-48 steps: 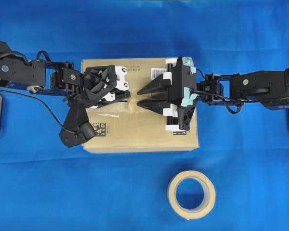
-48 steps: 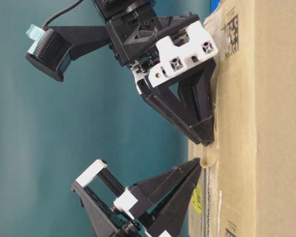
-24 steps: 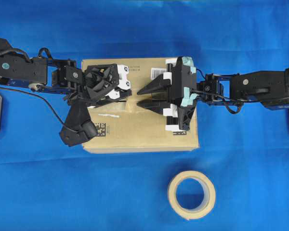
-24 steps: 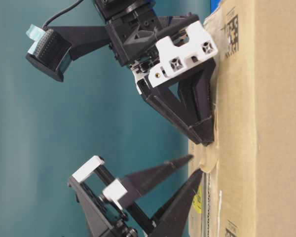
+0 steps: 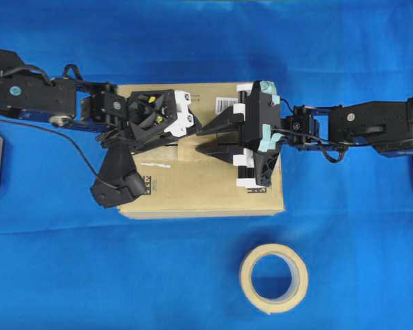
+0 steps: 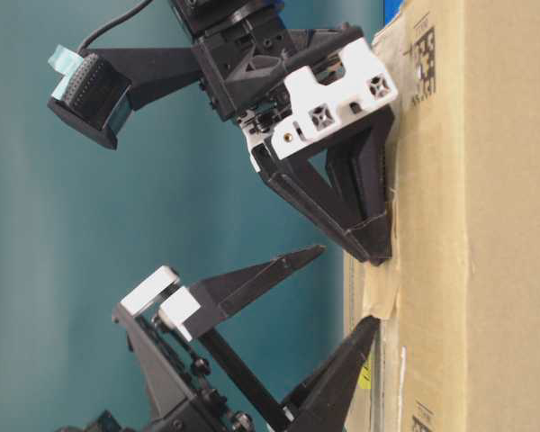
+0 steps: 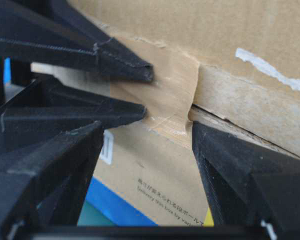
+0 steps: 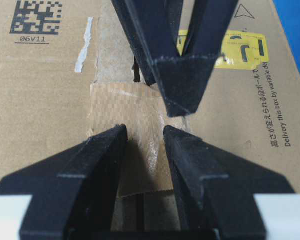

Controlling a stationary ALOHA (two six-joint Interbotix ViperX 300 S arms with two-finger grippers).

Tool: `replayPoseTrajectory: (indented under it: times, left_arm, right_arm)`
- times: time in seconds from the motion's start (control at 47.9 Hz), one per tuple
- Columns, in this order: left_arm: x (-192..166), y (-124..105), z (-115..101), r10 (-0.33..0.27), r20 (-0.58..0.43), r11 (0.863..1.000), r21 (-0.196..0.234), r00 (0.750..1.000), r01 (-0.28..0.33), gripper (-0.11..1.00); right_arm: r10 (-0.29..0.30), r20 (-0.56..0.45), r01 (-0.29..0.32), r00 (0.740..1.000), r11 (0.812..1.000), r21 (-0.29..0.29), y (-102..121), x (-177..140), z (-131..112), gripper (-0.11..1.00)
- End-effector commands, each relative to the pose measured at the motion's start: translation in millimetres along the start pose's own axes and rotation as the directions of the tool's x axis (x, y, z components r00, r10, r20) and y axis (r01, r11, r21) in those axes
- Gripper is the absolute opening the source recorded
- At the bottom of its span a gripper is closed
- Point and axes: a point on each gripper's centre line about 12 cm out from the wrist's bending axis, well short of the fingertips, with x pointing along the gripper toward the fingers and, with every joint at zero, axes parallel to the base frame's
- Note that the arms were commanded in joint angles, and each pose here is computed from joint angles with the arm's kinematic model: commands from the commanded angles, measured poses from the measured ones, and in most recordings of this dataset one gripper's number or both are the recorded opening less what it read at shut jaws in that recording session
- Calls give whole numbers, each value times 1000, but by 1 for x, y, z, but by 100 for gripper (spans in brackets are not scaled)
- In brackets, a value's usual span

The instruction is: Apply tape along the seams of the closed cardboard box to seal it securely.

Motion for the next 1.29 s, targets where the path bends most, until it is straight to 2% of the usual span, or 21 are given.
replayPoseTrajectory:
  times: [0.0, 0.459, 0.793, 1.127, 1.273]
  left_arm:
    - [-3, 8, -2, -17, -4, 1000, 2, 1000, 17, 70]
    - [-4, 7, -2, -111, -16, 994, 13, 994, 111, 70]
    - [-8, 8, -2, -137, -17, 991, 8, 990, 137, 70]
    - [-23, 13, -2, -101, -16, 995, 7, 995, 101, 70]
    - [-34, 15, -1, -66, -10, 998, -14, 998, 65, 70]
  right_arm:
    - [-1, 20, 1, 1000, 1000, 0, -1, -1, 7, 40]
    - [-1, 12, 1, 1000, 1000, 1, 0, -1, 5, 40]
    - [-2, 12, 2, 1000, 1000, 1, -1, -1, 5, 40]
    - [-2, 11, 2, 1000, 1000, 1, -1, -2, 5, 40]
    - [-2, 12, 2, 1000, 1000, 1, -1, -1, 5, 40]
